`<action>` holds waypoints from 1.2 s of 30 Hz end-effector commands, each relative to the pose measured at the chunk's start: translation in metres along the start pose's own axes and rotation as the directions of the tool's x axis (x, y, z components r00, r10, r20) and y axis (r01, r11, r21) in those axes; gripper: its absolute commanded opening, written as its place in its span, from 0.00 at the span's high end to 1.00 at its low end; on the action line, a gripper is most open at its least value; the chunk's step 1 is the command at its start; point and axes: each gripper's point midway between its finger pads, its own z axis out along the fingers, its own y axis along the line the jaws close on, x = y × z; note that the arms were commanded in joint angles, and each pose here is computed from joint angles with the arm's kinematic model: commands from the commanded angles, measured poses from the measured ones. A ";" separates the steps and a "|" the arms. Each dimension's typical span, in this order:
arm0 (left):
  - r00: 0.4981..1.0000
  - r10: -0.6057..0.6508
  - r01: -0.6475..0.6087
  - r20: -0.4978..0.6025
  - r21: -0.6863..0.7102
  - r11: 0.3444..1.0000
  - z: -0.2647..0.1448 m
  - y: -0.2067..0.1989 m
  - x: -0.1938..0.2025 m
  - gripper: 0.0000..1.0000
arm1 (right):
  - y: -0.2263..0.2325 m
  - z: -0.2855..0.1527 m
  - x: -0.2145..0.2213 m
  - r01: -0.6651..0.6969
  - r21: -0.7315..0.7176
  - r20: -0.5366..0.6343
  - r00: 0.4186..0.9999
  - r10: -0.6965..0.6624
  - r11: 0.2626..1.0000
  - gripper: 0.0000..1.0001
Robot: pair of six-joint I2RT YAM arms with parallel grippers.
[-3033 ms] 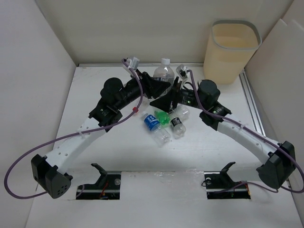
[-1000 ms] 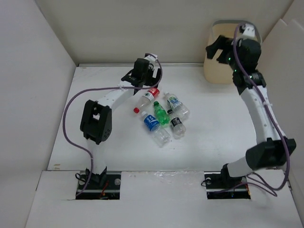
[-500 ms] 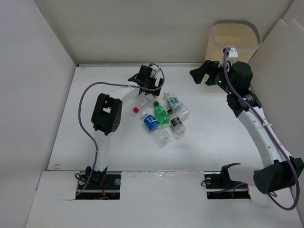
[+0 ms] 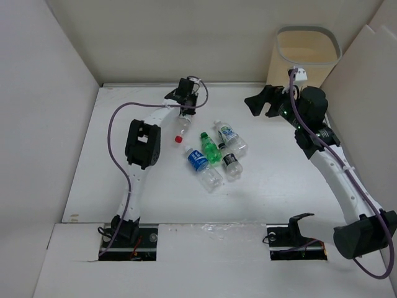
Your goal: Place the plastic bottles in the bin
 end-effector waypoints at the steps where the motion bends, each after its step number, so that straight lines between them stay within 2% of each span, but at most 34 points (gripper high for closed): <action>1: 0.993 -0.122 0.122 0.007 -0.101 0.987 -0.012 0.066 -0.018 1.00 | 0.022 -0.011 -0.023 0.030 -0.065 0.076 0.997 -0.025 0.997 0.00; 4: 0.978 -0.203 0.205 0.045 -0.051 0.977 -0.033 0.090 -0.039 1.00 | 0.027 -0.011 -0.019 0.038 -0.082 0.061 0.998 -0.033 0.996 0.00; 7: 0.967 -0.207 0.209 0.151 0.007 0.978 -0.079 0.080 -0.084 1.00 | 0.043 -0.001 -0.011 0.050 -0.150 0.040 0.998 -0.045 0.987 0.00; 9: 0.952 -0.216 0.206 0.215 0.068 0.976 -0.109 0.065 -0.108 1.00 | 0.069 0.001 -0.007 0.067 -0.286 0.031 0.998 -0.060 0.956 0.00; 10: 0.928 -0.226 0.203 0.296 0.106 0.973 -0.151 0.058 -0.135 1.00 | 0.085 0.002 -0.012 0.094 -0.357 0.066 0.995 -0.075 0.929 0.00; 11: 0.917 -0.266 0.232 0.296 0.147 0.962 -0.161 0.051 -0.133 1.00 | 0.092 0.008 -0.005 0.095 -0.405 0.051 0.995 -0.081 0.909 0.00; 12: 0.894 -0.280 0.204 0.350 0.237 0.950 -0.184 0.036 -0.151 1.00 | 0.102 0.008 0.003 0.094 -0.464 0.031 0.996 -0.089 0.881 0.00; 13: 0.853 -0.300 0.183 0.426 0.295 0.938 -0.232 0.026 -0.172 1.00 | 0.114 0.009 -0.001 0.103 -0.501 0.039 0.995 -0.097 0.859 0.00; 15: 0.837 -0.335 0.135 0.432 0.429 0.893 -0.259 0.001 -0.169 1.00 | 0.120 0.022 0.011 0.082 -0.543 -0.005 0.995 -0.101 0.836 0.00; 16: 0.792 -0.381 0.111 0.478 0.500 0.859 -0.282 -0.009 -0.184 1.00 | 0.125 0.025 0.012 0.079 -0.561 -0.013 0.994 -0.104 0.824 0.00; 17: 0.766 -0.397 0.068 0.505 0.551 0.832 -0.312 -0.020 -0.190 1.00 | 0.128 0.028 0.004 0.079 -0.565 0.000 0.995 -0.095 0.821 0.00; 18: 0.773 -0.406 0.050 0.487 0.592 0.805 -0.317 -0.031 -0.185 1.00 | 0.132 0.034 0.010 0.069 -0.573 -0.016 0.995 -0.095 0.816 0.00; 20: 0.756 -0.433 -0.031 0.490 0.688 0.725 -0.354 -0.059 -0.190 1.00 | 0.145 0.039 0.004 0.077 -0.582 0.000 0.995 -0.095 0.809 0.00; 22: 0.767 -0.434 -0.075 0.473 0.738 0.671 -0.367 -0.085 -0.181 1.00 | 0.151 0.048 0.007 0.072 -0.579 -0.005 0.996 -0.092 0.812 0.00; 24: 0.743 -0.451 -0.136 0.494 0.772 0.621 -0.395 -0.107 -0.182 1.00 | 0.156 0.056 0.010 0.059 -0.555 -0.009 0.997 -0.077 0.830 0.00; 25: 0.751 -0.452 -0.142 0.481 0.787 0.600 -0.394 -0.114 -0.175 1.00 | 0.156 0.062 0.019 0.035 -0.548 -0.034 0.997 -0.064 0.836 0.00; 26: 0.737 -0.453 -0.183 0.502 0.793 0.581 -0.404 -0.120 -0.176 1.00 | 0.161 0.062 0.016 0.034 -0.570 -0.029 0.998 -0.061 0.821 0.00; 27: 0.732 -0.458 -0.195 0.505 0.799 0.569 -0.411 -0.124 -0.174 1.00 | 0.167 0.060 0.022 0.022 -0.594 -0.038 0.998 -0.056 0.804 0.00; 29: 0.752 -0.456 -0.189 0.475 0.819 0.542 -0.408 -0.131 -0.166 1.00 | 0.180 0.055 0.015 0.019 -0.648 0.010 1.000 -0.017 0.762 0.00; 31: 0.744 -0.465 -0.197 0.480 0.822 0.534 -0.411 -0.132 -0.164 1.00 | 0.187 0.048 0.016 0.028 -0.675 0.037 0.999 -0.004 0.737 0.00; 36: 0.754 -0.476 -0.212 0.453 0.853 0.476 -0.420 -0.137 -0.156 1.00 | 0.190 0.050 0.008 0.032 -0.669 0.077 0.997 0.026 0.743 0.00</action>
